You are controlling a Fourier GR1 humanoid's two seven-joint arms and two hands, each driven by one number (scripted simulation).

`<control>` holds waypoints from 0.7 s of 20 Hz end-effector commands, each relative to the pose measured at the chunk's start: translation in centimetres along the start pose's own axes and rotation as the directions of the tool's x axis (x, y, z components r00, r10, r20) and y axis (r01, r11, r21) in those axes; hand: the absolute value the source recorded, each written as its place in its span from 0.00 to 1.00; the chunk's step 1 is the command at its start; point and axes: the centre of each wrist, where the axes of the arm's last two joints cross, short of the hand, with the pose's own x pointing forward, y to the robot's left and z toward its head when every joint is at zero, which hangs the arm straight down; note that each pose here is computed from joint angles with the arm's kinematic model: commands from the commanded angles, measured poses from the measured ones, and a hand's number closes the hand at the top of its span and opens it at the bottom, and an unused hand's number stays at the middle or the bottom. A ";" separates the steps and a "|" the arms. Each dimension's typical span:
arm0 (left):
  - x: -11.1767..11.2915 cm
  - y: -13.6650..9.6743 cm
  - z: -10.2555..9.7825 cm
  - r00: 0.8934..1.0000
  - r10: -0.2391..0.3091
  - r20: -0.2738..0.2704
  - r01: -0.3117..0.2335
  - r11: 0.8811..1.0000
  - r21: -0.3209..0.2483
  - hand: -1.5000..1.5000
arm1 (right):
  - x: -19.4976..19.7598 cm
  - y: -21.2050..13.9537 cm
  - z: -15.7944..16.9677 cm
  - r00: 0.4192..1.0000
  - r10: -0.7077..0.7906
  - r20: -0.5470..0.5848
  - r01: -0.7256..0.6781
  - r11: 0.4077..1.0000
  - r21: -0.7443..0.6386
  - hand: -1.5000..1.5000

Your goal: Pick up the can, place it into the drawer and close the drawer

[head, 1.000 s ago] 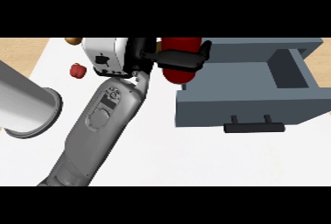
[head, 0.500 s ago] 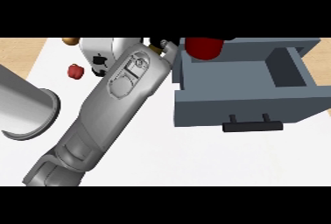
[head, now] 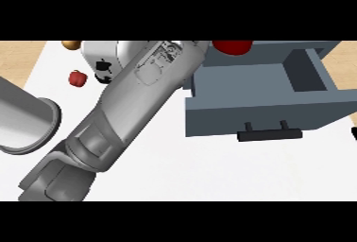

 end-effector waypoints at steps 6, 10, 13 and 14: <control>-1.1 -0.2 -1.3 0.999 -0.028 -0.039 0.029 1.000 0.005 1.00 | 1.8 0.6 1.1 1.000 0.013 0.016 -0.013 1.000 0.022 0.00; -1.8 -0.8 -0.9 0.997 -0.075 -0.025 0.075 0.997 -0.001 1.00 | 1.5 0.8 -0.9 1.000 0.004 0.022 -0.004 1.000 0.011 0.00; -4.0 -0.6 -0.6 0.994 -0.104 -0.014 0.105 0.994 0.024 1.00 | -0.2 1.1 -0.8 1.000 0.012 0.017 -0.012 1.000 0.006 0.00; -2.9 -1.2 -0.6 0.993 -0.117 -0.002 0.117 0.993 0.029 1.00 | 0.1 1.6 -2.6 1.000 0.004 0.017 -0.004 1.000 0.016 0.00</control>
